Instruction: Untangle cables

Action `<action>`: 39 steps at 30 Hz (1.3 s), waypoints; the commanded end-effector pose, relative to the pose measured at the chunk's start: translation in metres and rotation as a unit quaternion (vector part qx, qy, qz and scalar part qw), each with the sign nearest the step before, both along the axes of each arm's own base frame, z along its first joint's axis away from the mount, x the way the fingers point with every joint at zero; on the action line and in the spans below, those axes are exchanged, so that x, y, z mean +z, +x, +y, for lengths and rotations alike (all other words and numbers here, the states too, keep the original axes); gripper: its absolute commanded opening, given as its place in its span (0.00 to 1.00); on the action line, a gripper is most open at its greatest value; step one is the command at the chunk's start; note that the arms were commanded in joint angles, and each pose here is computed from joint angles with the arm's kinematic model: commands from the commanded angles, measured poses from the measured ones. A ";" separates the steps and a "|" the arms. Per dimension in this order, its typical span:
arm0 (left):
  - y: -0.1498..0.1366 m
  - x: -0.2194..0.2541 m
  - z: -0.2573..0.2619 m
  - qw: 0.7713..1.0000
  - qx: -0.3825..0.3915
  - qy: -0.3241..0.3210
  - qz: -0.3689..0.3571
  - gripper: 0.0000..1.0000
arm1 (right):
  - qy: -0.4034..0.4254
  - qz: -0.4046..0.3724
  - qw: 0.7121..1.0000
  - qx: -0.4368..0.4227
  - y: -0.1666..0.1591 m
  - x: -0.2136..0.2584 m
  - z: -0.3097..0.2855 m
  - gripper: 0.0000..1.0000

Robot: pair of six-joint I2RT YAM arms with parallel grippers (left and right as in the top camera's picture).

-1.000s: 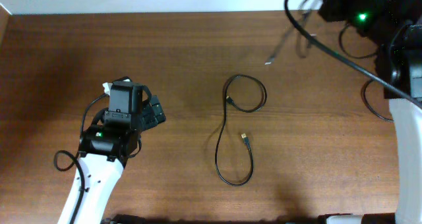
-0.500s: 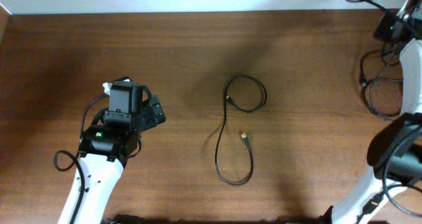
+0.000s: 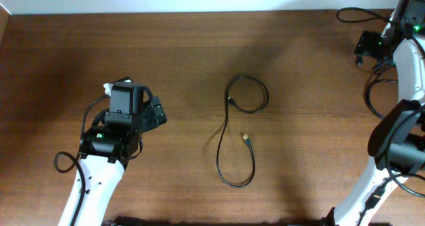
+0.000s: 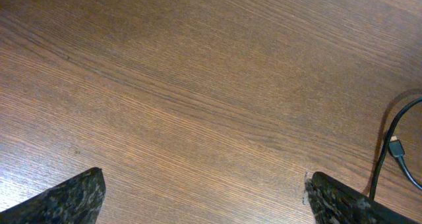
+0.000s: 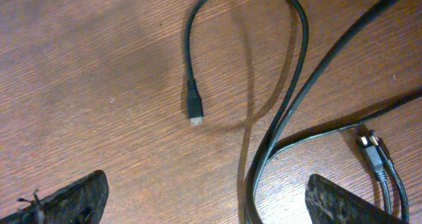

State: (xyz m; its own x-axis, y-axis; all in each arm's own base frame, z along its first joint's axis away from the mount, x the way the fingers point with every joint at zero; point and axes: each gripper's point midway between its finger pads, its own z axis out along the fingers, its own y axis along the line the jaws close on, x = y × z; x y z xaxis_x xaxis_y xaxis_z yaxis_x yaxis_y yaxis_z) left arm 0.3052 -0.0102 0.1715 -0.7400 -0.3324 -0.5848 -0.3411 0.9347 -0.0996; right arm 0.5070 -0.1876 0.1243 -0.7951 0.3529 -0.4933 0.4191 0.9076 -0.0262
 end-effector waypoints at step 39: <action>0.002 0.004 0.003 1.000 0.010 -0.001 -0.007 0.99 | 0.299 0.239 0.816 0.433 -0.285 -0.092 0.480 0.58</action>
State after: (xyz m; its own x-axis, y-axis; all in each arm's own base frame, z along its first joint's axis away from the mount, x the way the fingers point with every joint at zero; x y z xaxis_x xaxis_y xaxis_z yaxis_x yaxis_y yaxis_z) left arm 0.3052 -0.0103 0.1715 -0.7401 -0.3324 -0.5846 -0.3409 0.9348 -0.0999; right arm 0.2301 0.2893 0.0345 -0.9280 -0.3723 -0.0140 -0.3186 0.7737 0.5476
